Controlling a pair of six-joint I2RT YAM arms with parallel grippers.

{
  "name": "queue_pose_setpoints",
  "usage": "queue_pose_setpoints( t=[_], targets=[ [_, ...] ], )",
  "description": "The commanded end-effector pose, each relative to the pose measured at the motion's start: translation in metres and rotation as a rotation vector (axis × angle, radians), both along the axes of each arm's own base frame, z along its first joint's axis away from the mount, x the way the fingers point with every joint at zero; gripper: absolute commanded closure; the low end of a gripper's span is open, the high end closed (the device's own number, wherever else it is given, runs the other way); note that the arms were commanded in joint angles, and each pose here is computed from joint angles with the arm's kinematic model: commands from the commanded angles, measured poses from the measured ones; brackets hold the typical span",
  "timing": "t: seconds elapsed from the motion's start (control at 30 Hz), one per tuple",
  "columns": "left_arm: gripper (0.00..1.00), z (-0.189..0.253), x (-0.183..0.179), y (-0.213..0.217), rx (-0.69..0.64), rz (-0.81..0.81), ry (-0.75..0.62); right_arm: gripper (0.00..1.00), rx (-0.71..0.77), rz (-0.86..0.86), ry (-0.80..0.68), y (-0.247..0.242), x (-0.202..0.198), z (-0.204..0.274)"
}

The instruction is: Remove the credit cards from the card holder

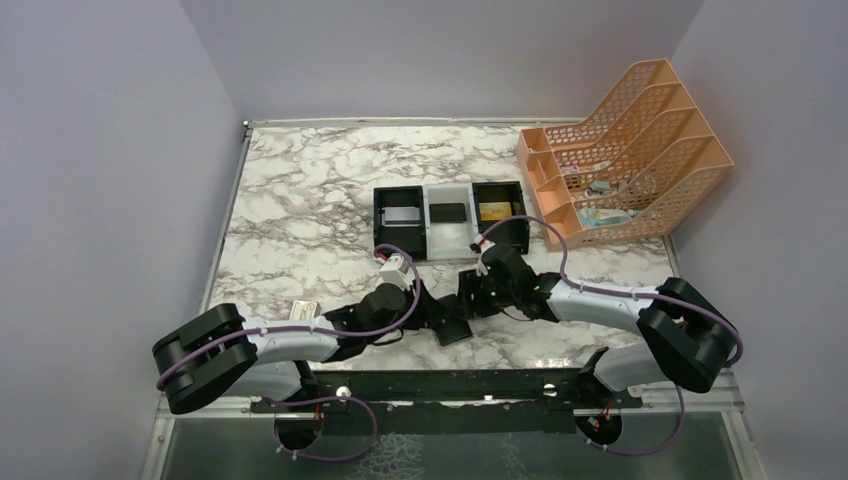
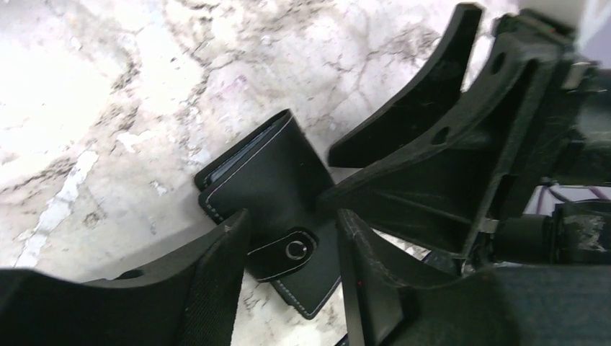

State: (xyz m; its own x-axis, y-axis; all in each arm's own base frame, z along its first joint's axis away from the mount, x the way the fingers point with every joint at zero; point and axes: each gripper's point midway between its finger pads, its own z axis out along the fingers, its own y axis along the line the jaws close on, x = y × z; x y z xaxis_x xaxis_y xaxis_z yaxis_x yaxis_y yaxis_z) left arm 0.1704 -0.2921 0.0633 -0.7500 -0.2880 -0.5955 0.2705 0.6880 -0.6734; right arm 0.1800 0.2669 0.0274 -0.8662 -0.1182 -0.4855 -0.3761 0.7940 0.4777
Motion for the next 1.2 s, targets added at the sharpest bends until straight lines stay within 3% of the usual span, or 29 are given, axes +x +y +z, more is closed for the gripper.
queue_pose_setpoints(
  t=[0.0, 0.17, 0.3, 0.37, 0.6, 0.9, 1.17],
  targets=[
    [0.48, -0.005, 0.002, 0.007, 0.089, 0.017, 0.028, 0.47, -0.147, -0.055, 0.037, -0.024, -0.002, -0.014],
    [0.42, -0.002, 0.009, 0.016, 0.237, 0.051, 0.048, 0.47, -0.144, -0.105, -0.022, -0.024, 0.013, 0.005],
    [0.28, 0.000, 0.009, 0.018, 0.291, 0.068, 0.093, 0.47, -0.131, -0.211, -0.096, -0.035, 0.025, 0.021],
    [0.26, -0.003, 0.007, 0.018, 0.334, 0.064, 0.133, 0.47, -0.134, -0.280, -0.132, -0.044, 0.032, 0.028],
    [0.26, -0.012, -0.003, 0.015, 0.442, 0.035, 0.239, 0.47, -0.095, -0.454, -0.229, -0.065, 0.048, 0.057],
    [0.27, -0.027, -0.005, 0.007, 0.524, -0.009, 0.291, 0.46, -0.058, -0.510, -0.301, -0.078, 0.050, 0.076],
    [0.41, -0.024, -0.007, 0.011, 0.515, -0.002, 0.286, 0.46, -0.052, -0.485, -0.298, -0.072, 0.052, 0.073]
  ],
)
